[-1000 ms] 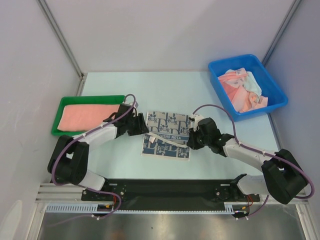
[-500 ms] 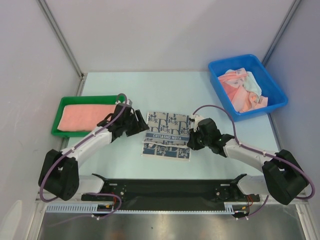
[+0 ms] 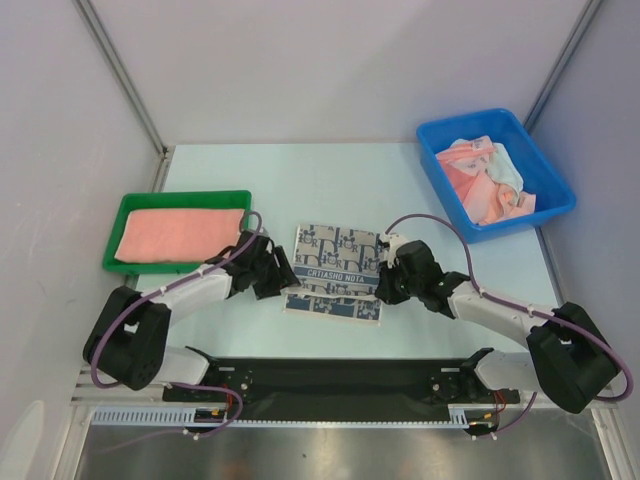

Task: Fold and stack the towels
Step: Fold the towel

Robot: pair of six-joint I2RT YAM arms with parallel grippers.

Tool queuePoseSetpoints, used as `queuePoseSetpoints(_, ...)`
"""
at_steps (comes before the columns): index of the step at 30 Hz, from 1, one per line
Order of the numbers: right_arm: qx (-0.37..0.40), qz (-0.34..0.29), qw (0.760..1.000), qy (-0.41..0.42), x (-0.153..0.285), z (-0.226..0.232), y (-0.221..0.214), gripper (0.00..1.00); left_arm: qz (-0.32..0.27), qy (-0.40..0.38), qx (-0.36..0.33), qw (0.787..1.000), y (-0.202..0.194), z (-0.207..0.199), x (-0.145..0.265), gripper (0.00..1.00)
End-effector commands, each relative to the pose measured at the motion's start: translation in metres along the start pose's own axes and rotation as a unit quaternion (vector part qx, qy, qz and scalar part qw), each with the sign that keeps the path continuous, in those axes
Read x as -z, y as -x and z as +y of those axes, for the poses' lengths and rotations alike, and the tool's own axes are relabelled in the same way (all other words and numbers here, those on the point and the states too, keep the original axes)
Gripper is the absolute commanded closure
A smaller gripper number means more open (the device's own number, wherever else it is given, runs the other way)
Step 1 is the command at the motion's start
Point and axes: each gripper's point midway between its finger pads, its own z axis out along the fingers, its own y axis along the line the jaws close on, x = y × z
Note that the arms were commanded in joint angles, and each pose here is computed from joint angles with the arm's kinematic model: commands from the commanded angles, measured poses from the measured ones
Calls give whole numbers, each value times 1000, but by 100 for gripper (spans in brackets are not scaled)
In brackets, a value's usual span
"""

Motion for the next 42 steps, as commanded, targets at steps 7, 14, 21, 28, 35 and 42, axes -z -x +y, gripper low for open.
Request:
queuePoseSetpoints(7,4,-19,1000,10,5,7,7,86,-9,-38,20,999,-3,-15,-3,40)
queuePoseSetpoints(14,6,-25,1000,8,8,8,11,86,-21,-36,14,999,7,-21,2,69)
queuePoseSetpoints(21,7,-46,999,-12,12,4,27,89,-29,-32,-3,999,18,-28,7,100)
queuePoseSetpoints(28,24,-77,996,-46,30,2,62,98,-51,-52,-28,997,39,-54,36,100)
queuePoseSetpoints(35,-30,-85,993,-77,33,-10,49,100,-24,-74,-39,996,18,-56,37,100)
queuePoseSetpoints(42,-89,-81,992,-27,28,2,3,100,-15,-29,-49,998,-12,-17,24,100)
